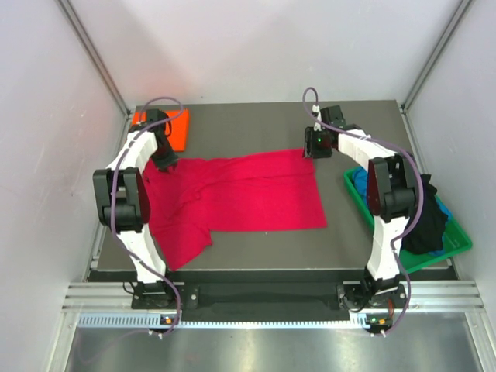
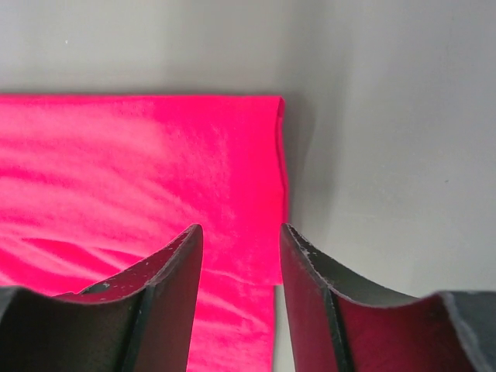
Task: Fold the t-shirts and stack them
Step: Fold the tshirt
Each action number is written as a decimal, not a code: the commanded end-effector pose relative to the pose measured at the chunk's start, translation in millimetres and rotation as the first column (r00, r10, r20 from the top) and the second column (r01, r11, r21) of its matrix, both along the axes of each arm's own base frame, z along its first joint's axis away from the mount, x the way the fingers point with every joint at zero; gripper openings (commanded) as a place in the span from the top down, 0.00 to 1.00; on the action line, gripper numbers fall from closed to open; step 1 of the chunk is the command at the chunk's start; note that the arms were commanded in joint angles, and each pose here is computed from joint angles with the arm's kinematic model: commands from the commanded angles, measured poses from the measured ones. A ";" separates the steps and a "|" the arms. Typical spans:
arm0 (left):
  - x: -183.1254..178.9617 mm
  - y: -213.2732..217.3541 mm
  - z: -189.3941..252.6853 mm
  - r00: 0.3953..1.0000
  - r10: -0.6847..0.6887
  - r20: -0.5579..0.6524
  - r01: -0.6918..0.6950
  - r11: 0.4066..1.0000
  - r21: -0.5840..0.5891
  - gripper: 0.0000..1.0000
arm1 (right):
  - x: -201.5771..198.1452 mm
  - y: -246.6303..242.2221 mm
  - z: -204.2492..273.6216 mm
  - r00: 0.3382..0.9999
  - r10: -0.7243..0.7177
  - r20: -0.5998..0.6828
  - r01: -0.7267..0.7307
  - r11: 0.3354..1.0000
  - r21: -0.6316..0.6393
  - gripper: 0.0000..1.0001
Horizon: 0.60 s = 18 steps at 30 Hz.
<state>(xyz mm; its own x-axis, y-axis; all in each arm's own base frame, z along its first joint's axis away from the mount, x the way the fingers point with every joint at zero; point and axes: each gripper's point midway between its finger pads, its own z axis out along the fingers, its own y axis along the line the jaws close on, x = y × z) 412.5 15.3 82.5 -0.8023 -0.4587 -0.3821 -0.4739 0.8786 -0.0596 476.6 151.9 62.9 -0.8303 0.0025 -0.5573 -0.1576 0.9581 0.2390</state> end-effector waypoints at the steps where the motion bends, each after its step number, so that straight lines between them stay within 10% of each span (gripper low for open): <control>1: 22.6 32.4 2.9 0.996 0.086 0.039 -0.086 0.996 0.002 0.73 | 6.1 0.6 23.5 0.997 0.051 0.050 -0.052 0.999 0.013 0.54; 18: 43.1 106.1 -42.1 0.968 0.248 0.039 -0.248 0.969 -0.004 0.75 | 46.1 -15.7 -0.4 0.984 0.165 0.074 -0.169 0.984 0.056 0.59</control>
<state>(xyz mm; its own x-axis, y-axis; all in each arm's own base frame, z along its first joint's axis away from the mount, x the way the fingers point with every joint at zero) 435.5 109.5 35.3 -0.6855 -0.6350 -0.3563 -0.6591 0.7491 -0.0670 503.3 142.1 48.5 -0.8180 -0.1008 -0.5663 -0.2866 0.9250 0.2495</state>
